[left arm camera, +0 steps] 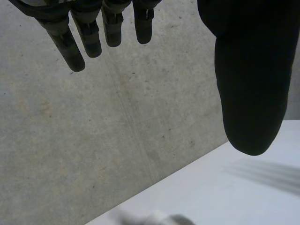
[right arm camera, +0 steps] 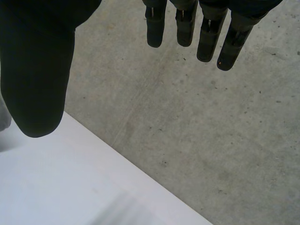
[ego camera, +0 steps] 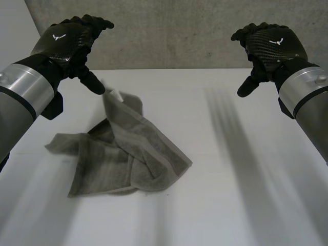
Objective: Fold the towel.
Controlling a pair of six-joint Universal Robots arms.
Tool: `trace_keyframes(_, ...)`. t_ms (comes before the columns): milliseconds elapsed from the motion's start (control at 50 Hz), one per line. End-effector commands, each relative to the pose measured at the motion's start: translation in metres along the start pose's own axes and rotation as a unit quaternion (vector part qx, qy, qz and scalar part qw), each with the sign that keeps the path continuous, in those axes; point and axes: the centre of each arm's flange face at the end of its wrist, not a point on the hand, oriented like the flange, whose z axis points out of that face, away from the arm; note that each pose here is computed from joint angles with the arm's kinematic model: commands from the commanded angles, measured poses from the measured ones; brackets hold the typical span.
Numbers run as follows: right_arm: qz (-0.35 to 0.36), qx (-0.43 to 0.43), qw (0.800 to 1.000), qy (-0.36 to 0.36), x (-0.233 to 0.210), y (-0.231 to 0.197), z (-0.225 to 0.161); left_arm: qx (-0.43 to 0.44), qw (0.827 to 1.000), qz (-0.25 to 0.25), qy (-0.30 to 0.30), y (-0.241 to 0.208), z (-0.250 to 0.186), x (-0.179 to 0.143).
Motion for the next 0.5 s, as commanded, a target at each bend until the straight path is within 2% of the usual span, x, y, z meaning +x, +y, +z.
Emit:
trace_keyframes(20,0.000,-0.003,1.000,-0.002,-0.001,0.002,0.001,-0.002,1.000,0.001,-0.003,0.001,0.002,-0.002)
trace_keyframes(140,-0.012,-0.014,1.000,-0.007,-0.003,0.007,0.001,-0.007,1.000,0.004,-0.004,0.005,0.006,-0.003)
trace_keyframes(320,-0.071,-0.094,0.991,-0.060,-0.023,0.035,-0.005,-0.042,0.999,0.003,-0.007,0.032,0.024,-0.008)
trace_keyframes(440,-0.051,-0.113,0.985,-0.116,-0.060,0.041,-0.019,-0.091,0.995,0.040,-0.025,0.054,0.033,-0.025)
trace_keyframes(500,-0.027,-0.118,0.984,-0.129,-0.070,0.045,-0.020,-0.125,0.991,0.042,-0.040,0.062,0.029,-0.035)
